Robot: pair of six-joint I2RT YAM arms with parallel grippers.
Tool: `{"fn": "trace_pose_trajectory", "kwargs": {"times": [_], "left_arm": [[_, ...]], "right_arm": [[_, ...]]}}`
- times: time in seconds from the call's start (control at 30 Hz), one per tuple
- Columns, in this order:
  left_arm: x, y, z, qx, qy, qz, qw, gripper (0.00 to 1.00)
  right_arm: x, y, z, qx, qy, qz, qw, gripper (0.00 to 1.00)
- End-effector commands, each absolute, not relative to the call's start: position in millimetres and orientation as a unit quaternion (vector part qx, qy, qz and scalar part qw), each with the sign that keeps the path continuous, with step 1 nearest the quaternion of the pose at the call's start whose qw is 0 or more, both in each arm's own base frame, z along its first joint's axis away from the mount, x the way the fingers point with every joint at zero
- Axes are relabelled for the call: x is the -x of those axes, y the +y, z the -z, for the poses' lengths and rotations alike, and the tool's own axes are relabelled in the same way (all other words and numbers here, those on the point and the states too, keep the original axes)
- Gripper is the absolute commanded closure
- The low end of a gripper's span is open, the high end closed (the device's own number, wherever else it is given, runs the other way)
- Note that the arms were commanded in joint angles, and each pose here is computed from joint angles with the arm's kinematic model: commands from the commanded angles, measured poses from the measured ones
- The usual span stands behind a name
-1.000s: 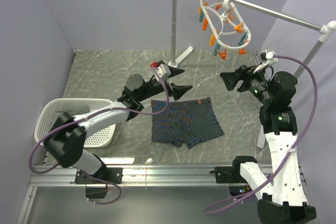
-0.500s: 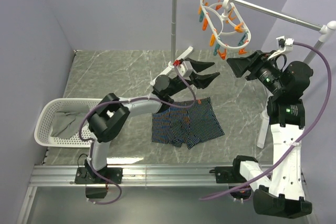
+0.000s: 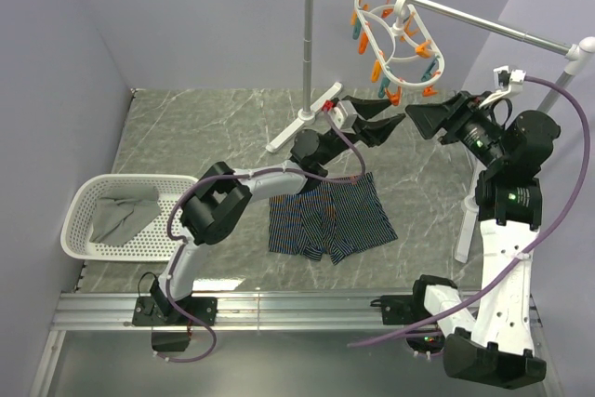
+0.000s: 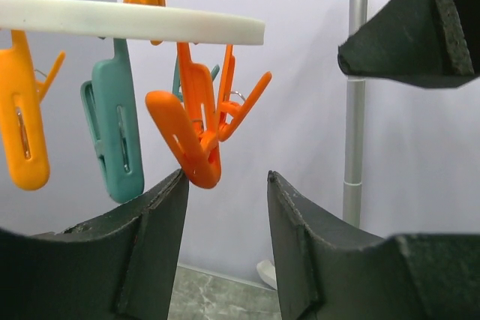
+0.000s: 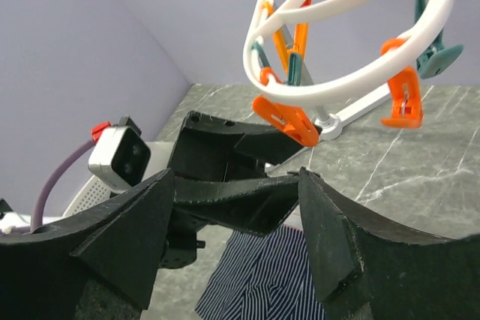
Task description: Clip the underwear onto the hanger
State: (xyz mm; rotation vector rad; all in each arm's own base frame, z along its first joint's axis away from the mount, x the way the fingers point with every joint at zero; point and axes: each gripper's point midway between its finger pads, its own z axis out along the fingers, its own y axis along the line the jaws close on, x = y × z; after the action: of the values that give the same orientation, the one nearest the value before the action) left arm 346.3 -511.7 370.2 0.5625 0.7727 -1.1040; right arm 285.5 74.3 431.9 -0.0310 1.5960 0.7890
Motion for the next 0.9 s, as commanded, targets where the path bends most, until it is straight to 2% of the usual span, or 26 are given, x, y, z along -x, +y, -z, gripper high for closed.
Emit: {"fn": "trace_pose_trajectory", "kwargs": {"times": [0.0,0.13,0.4,0.47,0.53,0.57,0.67,0.87], "left_arm": [[-326.9,-491.0,-427.5,-0.214,0.254,0.515,0.790,0.49],[-333.2,-495.0,-426.2,-0.211,0.261,0.510,0.792,0.50],[-326.4,-494.4,-428.9,-0.218,0.251,0.510,0.793,0.70],[-323.0,-493.8,-430.5,-0.222,0.249,0.511,0.792,0.78],[-321.7,-493.2,-428.8,-0.226,0.251,0.510,0.791,0.80],[-321.5,-493.1,-427.7,-0.226,0.253,0.510,0.790,0.85],[-316.9,-492.2,-428.8,-0.235,0.253,0.512,0.786,0.88],[-307.1,-492.6,-430.5,-0.255,0.256,0.522,0.773,0.99]], "right_arm": [[-278.5,78.1,-432.9,0.045,0.688,-0.341,0.639,0.27],[-283.3,76.6,-426.1,0.049,0.696,-0.335,0.634,0.27],[-296.5,74.1,-424.5,0.053,0.701,-0.333,0.628,0.25],[-297.6,76.2,-424.9,0.062,0.701,-0.338,0.625,0.24],[-300.4,76.4,-425.0,0.067,0.700,-0.337,0.626,0.21],[-301.6,75.6,-425.3,0.065,0.699,-0.335,0.629,0.19],[-306.7,72.1,-431.5,0.052,0.691,-0.314,0.649,0.15],[-298.4,89.1,-446.8,0.133,0.650,-0.315,0.679,0.21]]}}
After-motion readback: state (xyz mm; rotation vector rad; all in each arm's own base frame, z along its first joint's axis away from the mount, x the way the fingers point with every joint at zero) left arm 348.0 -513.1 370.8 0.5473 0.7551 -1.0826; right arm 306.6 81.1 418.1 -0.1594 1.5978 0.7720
